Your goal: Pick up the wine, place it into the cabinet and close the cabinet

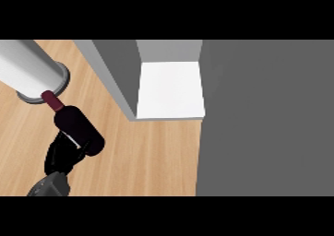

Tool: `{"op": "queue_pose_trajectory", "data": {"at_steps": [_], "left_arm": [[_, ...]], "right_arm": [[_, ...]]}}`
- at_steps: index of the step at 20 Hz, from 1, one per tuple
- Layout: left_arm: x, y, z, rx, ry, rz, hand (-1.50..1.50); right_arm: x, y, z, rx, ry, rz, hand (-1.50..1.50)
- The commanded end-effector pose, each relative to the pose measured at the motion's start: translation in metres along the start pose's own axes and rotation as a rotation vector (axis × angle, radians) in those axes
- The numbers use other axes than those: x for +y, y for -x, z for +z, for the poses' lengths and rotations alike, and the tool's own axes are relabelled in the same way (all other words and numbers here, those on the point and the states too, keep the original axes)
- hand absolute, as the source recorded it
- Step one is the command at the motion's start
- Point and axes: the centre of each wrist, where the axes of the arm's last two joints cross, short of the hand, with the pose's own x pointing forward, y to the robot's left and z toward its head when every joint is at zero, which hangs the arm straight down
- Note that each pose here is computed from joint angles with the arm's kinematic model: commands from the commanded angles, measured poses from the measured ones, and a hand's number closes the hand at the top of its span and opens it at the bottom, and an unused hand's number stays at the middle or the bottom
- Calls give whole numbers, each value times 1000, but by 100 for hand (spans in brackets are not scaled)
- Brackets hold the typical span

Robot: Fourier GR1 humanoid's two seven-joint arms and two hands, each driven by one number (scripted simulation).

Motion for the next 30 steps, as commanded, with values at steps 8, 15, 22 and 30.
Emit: {"op": "queue_pose_trajectory", "data": {"at_steps": [8, 15, 22, 30], "left_arm": [[-15, 3, -9, -105, 145, -120, 150], [-37, 22, 1, -148, 163, -249, 150], [-50, 23, 18, -145, 200, -441, 150], [-115, -12, -13, -114, 201, -477, 150]], "right_arm": [[-4, -17, 7, -39, 3, -24, -150], [1, -26, 22, -36, 1, -11, -150], [-3, -25, 23, -14, 3, 10, -150], [1, -31, 24, -10, 17, -21, -150]]}}
